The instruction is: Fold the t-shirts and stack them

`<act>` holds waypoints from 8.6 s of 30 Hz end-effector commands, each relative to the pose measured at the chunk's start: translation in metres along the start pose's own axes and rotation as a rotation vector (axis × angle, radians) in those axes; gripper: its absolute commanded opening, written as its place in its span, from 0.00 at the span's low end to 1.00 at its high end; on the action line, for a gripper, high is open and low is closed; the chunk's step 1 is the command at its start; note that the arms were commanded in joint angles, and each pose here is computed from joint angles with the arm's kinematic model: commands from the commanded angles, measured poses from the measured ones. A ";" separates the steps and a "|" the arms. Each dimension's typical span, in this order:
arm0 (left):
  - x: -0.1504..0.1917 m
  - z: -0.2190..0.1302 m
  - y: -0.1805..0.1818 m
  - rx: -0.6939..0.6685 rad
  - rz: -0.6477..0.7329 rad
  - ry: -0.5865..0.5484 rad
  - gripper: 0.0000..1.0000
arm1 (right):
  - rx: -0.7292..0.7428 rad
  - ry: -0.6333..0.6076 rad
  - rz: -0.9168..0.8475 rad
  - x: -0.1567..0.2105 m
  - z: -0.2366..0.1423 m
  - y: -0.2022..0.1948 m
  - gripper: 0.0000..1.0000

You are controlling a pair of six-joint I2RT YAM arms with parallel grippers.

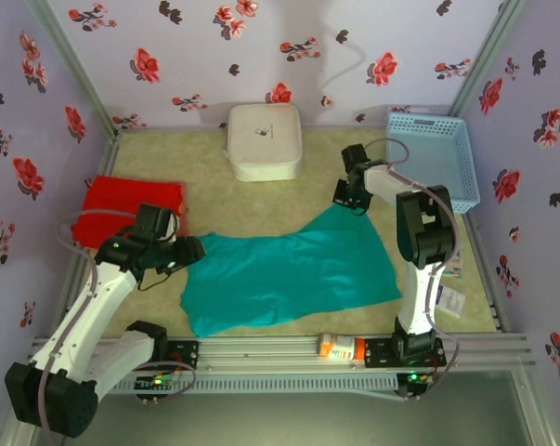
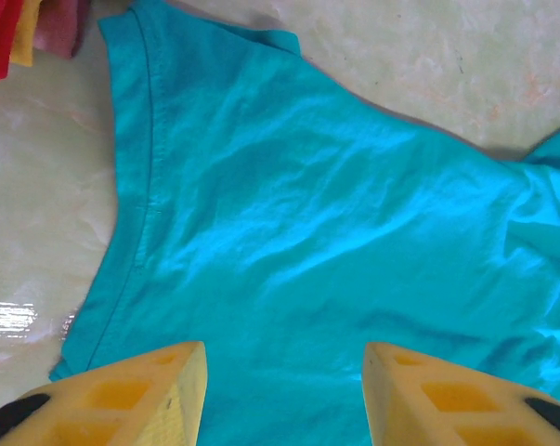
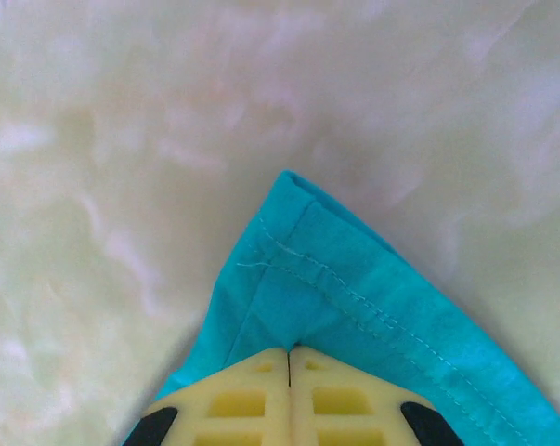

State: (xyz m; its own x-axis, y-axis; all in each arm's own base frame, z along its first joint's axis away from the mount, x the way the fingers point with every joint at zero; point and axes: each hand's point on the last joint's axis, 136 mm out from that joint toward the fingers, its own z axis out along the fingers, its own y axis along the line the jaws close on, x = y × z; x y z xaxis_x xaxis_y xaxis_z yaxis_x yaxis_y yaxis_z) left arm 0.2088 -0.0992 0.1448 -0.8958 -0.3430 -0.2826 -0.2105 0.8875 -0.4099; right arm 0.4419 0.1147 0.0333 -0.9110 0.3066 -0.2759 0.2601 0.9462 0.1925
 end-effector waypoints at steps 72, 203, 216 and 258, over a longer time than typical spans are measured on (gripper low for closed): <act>0.015 0.106 -0.136 -0.010 0.284 0.023 0.00 | -0.039 0.050 0.257 0.162 -0.031 -0.073 0.85; 0.041 0.055 -0.138 -0.175 0.951 -0.024 0.00 | -0.097 0.041 0.196 0.148 -0.065 -0.060 0.87; -0.131 0.003 -0.140 -0.410 0.951 -0.315 0.00 | -0.134 -0.015 0.184 0.129 -0.082 -0.049 0.88; -0.193 0.034 -0.052 -0.625 0.537 -0.124 1.00 | -0.025 -0.024 0.289 0.165 -0.093 -0.119 0.89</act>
State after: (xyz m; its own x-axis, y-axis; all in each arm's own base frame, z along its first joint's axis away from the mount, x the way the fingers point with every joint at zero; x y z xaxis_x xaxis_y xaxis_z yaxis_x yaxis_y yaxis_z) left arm 0.4521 -0.0909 0.1948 -0.8487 0.3500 -0.3966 0.1109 0.8509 0.5135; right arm 0.2438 0.0547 0.0601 -0.8021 0.5474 -0.2385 0.4612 0.8217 0.3349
